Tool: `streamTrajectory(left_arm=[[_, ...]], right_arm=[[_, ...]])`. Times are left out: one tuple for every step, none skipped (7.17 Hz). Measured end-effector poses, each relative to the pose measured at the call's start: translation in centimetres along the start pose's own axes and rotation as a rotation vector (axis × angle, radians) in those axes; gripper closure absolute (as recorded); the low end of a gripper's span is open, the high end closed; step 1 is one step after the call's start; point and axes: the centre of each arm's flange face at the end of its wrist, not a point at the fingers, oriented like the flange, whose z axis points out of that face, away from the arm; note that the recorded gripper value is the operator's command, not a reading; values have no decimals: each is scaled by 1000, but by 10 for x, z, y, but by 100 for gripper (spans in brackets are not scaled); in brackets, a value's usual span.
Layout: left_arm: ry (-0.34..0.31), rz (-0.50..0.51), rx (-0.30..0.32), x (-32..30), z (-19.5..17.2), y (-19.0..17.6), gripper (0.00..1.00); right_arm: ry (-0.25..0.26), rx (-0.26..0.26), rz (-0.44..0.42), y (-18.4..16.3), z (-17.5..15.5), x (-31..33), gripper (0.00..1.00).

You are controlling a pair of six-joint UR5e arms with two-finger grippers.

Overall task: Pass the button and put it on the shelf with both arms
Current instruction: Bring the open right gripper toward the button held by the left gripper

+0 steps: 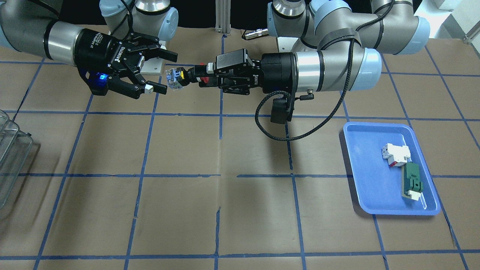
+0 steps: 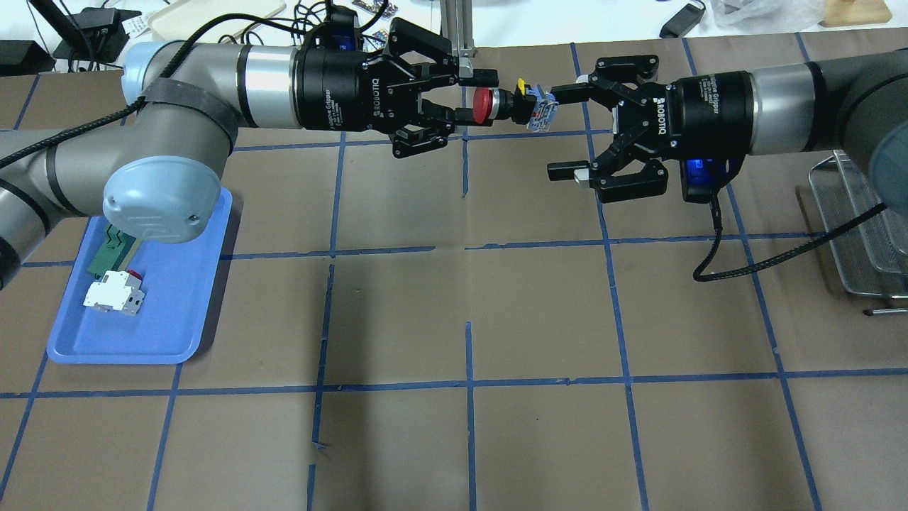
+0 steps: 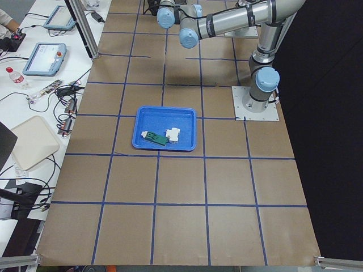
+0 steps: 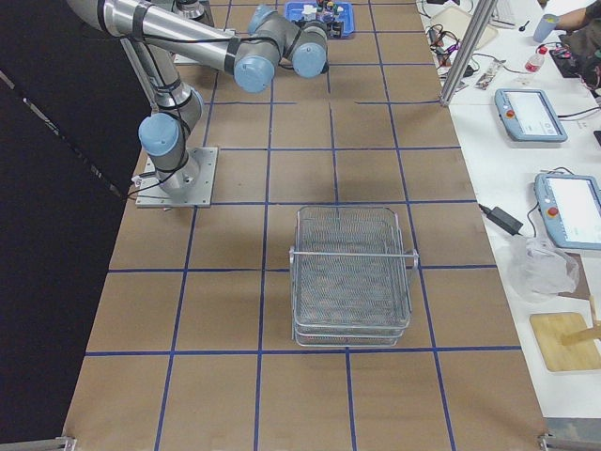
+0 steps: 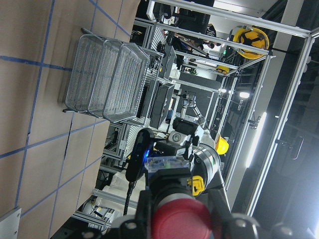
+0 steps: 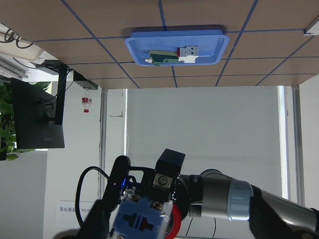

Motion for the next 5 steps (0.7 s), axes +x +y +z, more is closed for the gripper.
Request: streamTrajectory(left_arm=[[0, -1, 0, 0, 0, 0, 100], [0, -1, 0, 1, 0, 0, 100], [0, -1, 0, 1, 0, 1, 100], [0, -1, -1, 1, 0, 1, 100], [0, -1, -1, 1, 1, 1, 100]], right_arm=[[-2, 0, 14, 1, 0, -1, 0], [-6, 0, 28, 2, 0, -2, 0], [-10, 2, 32, 3, 0, -4, 0], [-13, 2, 32, 5, 0, -5, 0], [-18, 4, 18, 8, 1, -7, 0]])
